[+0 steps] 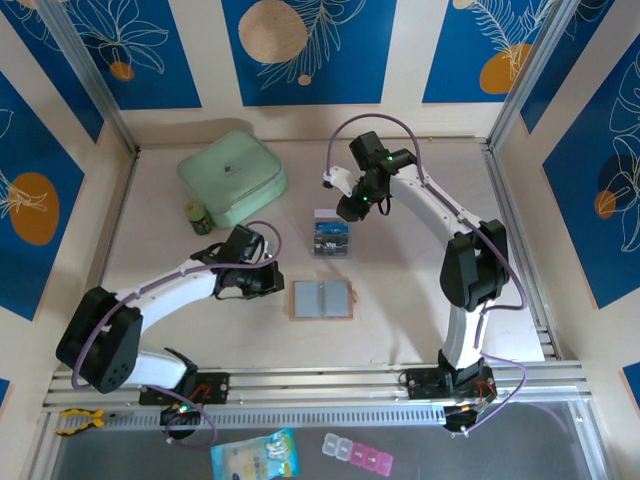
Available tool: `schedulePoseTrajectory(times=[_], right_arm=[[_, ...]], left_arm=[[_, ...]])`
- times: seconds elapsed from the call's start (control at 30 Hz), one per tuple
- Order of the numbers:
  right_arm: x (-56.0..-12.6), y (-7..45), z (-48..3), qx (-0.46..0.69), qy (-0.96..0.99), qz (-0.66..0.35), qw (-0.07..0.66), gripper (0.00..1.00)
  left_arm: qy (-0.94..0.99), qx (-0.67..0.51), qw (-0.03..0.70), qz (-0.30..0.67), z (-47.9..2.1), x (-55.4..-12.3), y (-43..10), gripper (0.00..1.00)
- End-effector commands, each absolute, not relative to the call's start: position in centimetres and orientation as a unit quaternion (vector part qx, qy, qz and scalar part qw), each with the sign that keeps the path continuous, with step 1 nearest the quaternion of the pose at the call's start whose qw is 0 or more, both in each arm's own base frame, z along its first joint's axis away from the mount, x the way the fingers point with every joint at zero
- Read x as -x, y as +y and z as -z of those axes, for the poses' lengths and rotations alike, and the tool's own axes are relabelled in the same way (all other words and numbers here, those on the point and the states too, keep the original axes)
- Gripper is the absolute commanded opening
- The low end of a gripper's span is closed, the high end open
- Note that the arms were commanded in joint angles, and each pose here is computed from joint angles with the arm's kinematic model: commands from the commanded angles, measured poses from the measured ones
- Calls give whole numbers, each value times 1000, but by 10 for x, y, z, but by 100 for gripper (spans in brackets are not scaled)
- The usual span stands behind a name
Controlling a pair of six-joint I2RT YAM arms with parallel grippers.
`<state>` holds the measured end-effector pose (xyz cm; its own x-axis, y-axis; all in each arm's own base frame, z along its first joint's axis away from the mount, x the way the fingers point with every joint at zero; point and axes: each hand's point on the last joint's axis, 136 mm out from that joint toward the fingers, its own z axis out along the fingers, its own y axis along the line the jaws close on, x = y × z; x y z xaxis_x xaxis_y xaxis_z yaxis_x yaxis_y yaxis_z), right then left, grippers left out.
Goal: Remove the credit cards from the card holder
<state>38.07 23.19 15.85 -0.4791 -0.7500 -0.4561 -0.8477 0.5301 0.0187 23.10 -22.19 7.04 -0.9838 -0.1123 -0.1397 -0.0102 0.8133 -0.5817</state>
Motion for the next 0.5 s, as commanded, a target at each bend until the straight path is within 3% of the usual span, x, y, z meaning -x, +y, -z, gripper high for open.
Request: schedulePoseTrajectory(times=[0.0, 0.17, 0.47], right_arm=[[-371, 252, -171, 360, 887, -194, 215, 24], [-338, 276, -163, 225, 915, -288, 171, 19], [-273, 306, -114, 89, 943, -316, 47, 13]], left_arm=[[942, 31, 76, 325, -68, -230, -228, 8], [940, 25, 66, 334, -62, -228, -237, 6], [944, 23, 45, 325, -45, -218, -240, 1]])
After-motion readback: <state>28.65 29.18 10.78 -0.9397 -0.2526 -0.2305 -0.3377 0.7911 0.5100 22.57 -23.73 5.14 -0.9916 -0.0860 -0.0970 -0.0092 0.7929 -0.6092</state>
